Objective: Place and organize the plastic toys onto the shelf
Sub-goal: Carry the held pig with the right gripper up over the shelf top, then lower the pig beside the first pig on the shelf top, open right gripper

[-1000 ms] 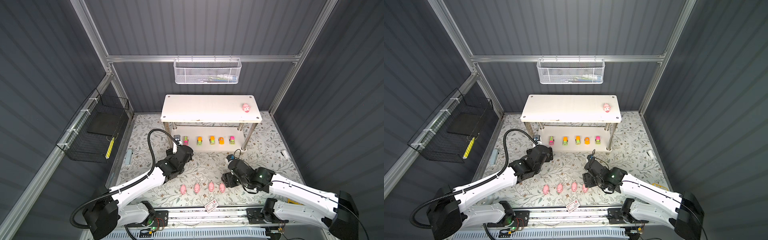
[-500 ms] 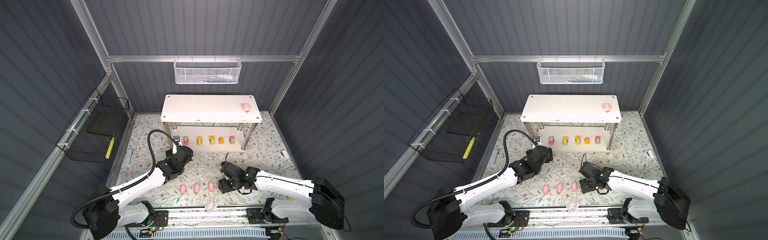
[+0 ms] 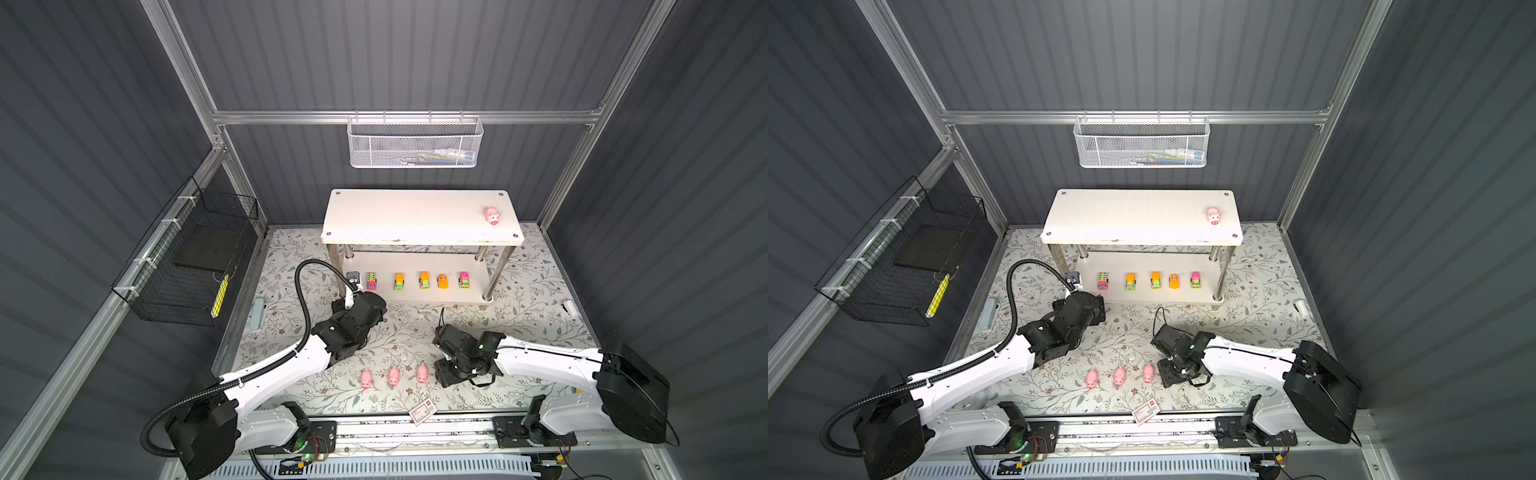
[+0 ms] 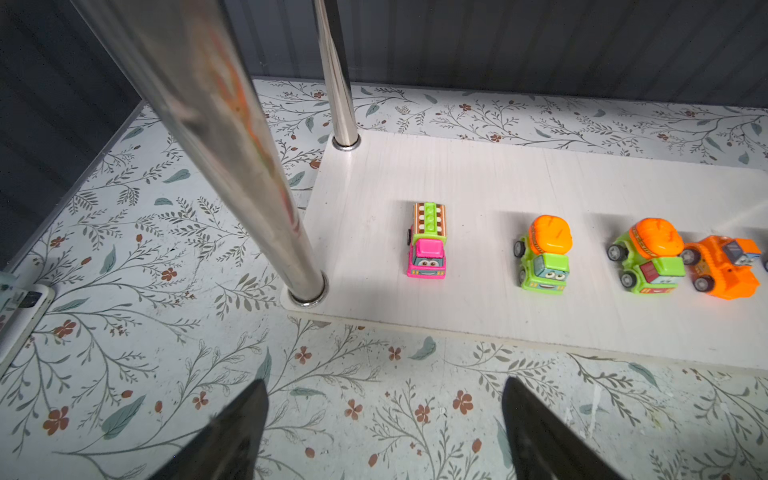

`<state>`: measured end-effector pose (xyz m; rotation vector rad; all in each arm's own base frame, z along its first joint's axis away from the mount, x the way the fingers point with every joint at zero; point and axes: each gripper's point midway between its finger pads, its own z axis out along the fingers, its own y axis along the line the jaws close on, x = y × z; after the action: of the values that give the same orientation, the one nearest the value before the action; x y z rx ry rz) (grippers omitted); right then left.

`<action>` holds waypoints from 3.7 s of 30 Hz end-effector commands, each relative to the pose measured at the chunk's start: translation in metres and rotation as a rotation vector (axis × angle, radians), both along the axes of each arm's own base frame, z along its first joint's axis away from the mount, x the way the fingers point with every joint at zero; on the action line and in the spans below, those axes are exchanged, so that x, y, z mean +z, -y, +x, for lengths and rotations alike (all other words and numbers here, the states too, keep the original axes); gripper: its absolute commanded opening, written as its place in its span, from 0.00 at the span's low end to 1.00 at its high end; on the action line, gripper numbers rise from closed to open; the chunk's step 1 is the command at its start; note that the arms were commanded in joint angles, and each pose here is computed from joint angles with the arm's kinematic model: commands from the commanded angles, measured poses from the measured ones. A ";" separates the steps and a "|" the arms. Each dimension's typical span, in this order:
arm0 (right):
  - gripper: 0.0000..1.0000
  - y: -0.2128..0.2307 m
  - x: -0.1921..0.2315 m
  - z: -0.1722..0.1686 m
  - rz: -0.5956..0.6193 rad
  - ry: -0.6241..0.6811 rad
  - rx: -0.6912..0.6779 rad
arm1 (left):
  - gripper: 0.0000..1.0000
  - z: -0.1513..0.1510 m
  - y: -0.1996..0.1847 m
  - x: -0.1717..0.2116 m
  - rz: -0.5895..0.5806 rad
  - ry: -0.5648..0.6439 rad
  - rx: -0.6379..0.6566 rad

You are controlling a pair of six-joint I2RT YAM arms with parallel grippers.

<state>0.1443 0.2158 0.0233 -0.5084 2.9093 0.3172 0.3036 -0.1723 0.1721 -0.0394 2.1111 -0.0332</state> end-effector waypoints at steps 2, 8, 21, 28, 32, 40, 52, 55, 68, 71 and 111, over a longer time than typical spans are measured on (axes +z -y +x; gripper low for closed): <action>0.55 -0.007 0.003 0.003 0.004 0.002 0.015 | 0.87 0.004 -0.003 0.001 0.005 0.001 0.024; 0.47 -0.007 0.000 0.002 -0.012 -0.008 0.025 | 0.87 0.005 -0.003 -0.001 -0.001 -0.004 0.023; 0.31 0.002 0.021 0.008 -0.036 0.042 0.014 | 0.87 0.005 -0.007 -0.005 -0.003 -0.018 0.029; 0.31 0.009 0.094 0.029 -0.009 0.171 0.010 | 0.87 0.006 -0.008 -0.007 -0.017 -0.026 0.027; 0.32 0.015 0.165 0.050 0.075 0.279 -0.036 | 0.87 0.006 -0.008 -0.010 -0.016 -0.032 0.025; 0.34 0.012 0.296 0.084 0.095 0.532 0.014 | 0.87 0.008 -0.006 -0.015 -0.029 -0.034 0.021; 0.34 0.028 0.402 0.165 0.117 0.818 -0.079 | 0.87 0.009 -0.003 -0.021 -0.048 -0.047 0.003; 0.35 0.038 0.409 0.188 0.134 0.838 -0.129 | 0.87 0.008 -0.003 -0.023 -0.051 -0.051 0.001; 0.36 0.041 0.392 0.249 0.103 0.812 -0.171 | 0.87 0.006 -0.004 -0.033 -0.058 -0.075 -0.004; 0.37 0.043 0.384 0.258 0.076 0.802 -0.180 | 0.87 0.006 -0.004 -0.034 -0.057 -0.081 -0.004; 0.65 0.042 0.438 0.243 0.279 0.936 -0.159 | 0.87 0.011 -0.006 -0.035 -0.060 -0.105 0.004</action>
<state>0.4005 0.1729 0.4290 -0.2627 2.0539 0.2578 0.3127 -0.1668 0.1332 -0.0705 2.2150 -0.0903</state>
